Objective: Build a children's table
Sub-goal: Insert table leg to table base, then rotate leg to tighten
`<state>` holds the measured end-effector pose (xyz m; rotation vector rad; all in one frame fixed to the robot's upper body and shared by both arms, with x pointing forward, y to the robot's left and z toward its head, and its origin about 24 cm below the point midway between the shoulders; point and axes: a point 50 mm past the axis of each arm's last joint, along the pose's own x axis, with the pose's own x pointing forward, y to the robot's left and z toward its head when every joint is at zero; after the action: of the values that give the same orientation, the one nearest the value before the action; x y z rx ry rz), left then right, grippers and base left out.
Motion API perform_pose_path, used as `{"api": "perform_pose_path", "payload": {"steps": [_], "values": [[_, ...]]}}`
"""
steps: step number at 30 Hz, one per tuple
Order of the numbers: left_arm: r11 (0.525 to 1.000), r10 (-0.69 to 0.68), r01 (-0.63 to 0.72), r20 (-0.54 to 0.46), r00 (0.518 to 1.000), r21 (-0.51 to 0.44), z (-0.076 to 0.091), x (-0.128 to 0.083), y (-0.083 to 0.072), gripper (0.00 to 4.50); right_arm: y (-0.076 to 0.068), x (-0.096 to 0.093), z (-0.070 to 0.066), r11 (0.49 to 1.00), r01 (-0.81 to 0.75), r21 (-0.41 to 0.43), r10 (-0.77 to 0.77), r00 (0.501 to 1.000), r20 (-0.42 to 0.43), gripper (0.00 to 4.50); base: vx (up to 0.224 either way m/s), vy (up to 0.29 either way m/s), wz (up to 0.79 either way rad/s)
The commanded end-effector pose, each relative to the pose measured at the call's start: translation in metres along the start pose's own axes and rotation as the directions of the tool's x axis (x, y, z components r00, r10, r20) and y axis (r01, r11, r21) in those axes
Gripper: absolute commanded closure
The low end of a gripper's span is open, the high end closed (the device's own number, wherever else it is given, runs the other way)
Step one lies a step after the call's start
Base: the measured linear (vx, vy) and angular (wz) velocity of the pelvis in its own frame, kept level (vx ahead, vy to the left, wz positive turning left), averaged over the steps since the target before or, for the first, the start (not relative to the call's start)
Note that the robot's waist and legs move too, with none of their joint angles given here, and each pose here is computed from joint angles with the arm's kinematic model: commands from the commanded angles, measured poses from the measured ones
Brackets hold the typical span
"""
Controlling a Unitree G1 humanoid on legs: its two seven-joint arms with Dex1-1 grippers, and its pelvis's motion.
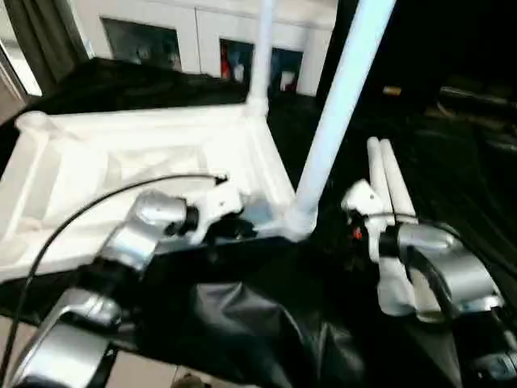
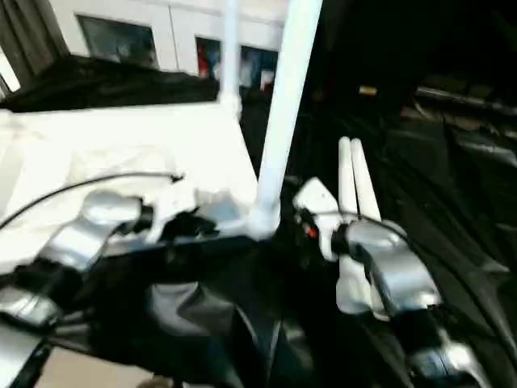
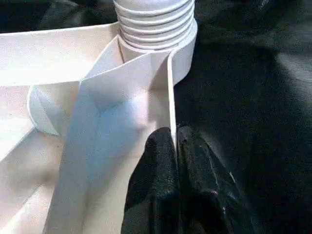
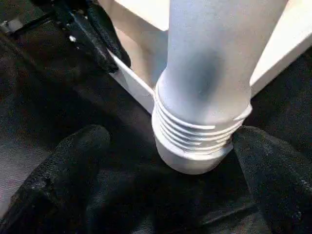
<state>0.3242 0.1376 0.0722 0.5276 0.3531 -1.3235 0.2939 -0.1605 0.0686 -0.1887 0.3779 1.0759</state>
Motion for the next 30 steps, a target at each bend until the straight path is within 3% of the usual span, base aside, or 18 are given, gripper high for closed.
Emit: {"api": "perform_pose_path", "payload": {"steps": [1, 13, 30], "values": [[0.995, -0.076, 0.072, 0.066, 0.995, 0.069, 0.0167, 0.0053, -0.0068, 4.50, 0.0042, 0.0009, 0.0100, 0.999, -0.034, -0.035, 0.035, 0.999, 0.030, 0.06, 0.000, 0.000, 0.00], [0.993, -0.098, 0.093, 0.068, 0.993, 0.075, 0.0174, 0.0039, -0.0121, 4.50, 0.0016, 0.0057, 0.0105, 0.999, -0.010, -0.044, 0.012, 0.999, 0.043, 0.06, 0.000, 0.000, 0.00], [0.994, -0.086, 0.082, 0.051, 0.995, 0.073, 0.0148, 0.0027, -0.0113, 4.50, 0.0032, 0.0080, 0.0023, 0.998, -0.024, -0.058, 0.024, 1.000, 0.012, 1.47, 0.000, 0.000, 0.00]]}}
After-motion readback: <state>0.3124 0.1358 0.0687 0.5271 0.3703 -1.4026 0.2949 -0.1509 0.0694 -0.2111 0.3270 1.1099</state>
